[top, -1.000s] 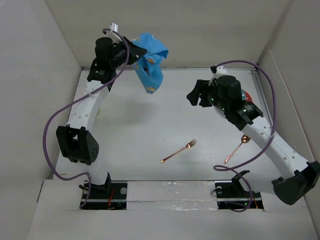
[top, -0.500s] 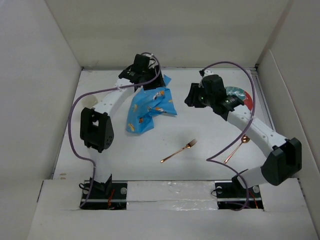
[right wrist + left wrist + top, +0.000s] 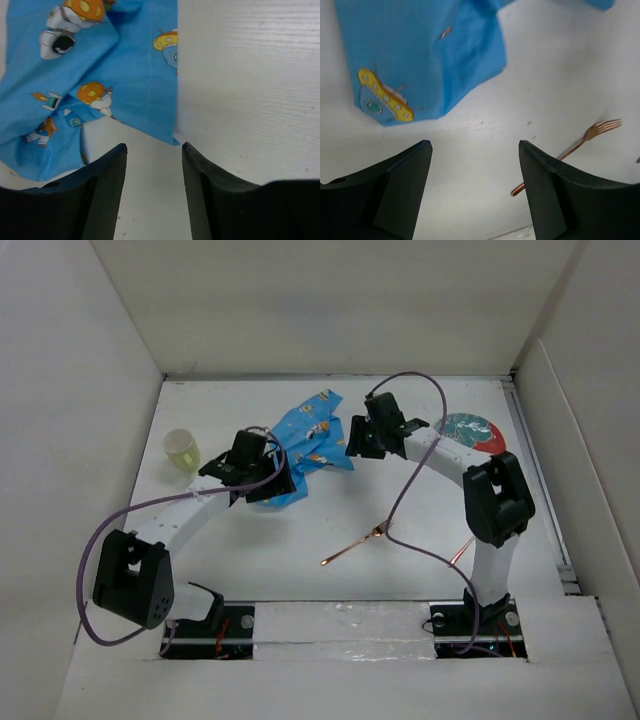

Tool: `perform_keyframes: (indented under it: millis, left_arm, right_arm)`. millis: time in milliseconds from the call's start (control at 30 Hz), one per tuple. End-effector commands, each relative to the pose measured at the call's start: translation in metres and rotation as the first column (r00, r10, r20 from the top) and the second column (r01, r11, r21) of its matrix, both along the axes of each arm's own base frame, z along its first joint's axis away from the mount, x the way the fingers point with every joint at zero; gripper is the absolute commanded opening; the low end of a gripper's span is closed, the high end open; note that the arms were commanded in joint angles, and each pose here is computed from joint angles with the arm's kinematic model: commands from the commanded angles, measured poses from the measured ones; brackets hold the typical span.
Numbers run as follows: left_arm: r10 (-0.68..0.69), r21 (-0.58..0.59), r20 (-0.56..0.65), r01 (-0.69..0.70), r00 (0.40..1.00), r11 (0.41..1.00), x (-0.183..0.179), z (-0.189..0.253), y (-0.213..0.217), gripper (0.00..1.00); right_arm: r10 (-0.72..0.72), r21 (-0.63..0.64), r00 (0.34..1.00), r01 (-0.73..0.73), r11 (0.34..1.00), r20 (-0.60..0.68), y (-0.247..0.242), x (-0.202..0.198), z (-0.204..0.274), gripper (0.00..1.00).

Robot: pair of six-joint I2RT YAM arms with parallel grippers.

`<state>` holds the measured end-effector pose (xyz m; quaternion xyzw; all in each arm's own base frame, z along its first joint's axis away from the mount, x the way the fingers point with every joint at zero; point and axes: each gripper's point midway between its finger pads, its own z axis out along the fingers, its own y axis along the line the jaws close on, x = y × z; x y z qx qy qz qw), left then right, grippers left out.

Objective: Set the dinner table for one person

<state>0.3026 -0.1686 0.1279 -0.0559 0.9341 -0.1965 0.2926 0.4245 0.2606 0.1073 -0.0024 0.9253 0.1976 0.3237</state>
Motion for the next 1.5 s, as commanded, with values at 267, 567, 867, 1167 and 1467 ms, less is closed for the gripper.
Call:
perform_keyframes:
  millis: [267, 567, 867, 1167, 1467]
  left_arm:
    - [-0.094, 0.147, -0.004, 0.093, 0.996, 0.985, -0.001, -0.023, -0.043, 0.68]
    - [-0.061, 0.327, -0.02, 0.064, 0.998, 0.943, 0.032, -0.079, -0.036, 0.6]
    - [-0.082, 0.351, -0.04, 0.091, 0.996, 0.932, 0.032, -0.098, -0.035, 0.35]
    - [-0.076, 0.295, 0.162, 0.025, 0.984, 0.955, 0.061, 0.016, -0.023, 0.0]
    - [0.038, -0.11, 0.461, 0.015, 0.887, 0.994, 0.082, 0.205, 0.034, 0.0]
  right_arm:
    - [0.0, 0.134, 0.994, 0.015, 0.991, -0.11, 0.013, 0.003, -0.026, 0.54]
    - [0.023, 0.192, 0.985, 0.011, 0.981, -0.17, 0.016, -0.001, -0.042, 0.51]
    - [0.054, 0.209, 0.975, -0.008, 0.978, -0.216, 0.023, -0.004, -0.056, 0.43]
    - [0.08, 0.222, 0.996, -0.067, 0.973, -0.048, 0.025, 0.013, 0.022, 0.0]
    - [0.03, 0.271, 0.976, -0.089, 0.959, 0.214, -0.015, -0.006, 0.159, 0.0]
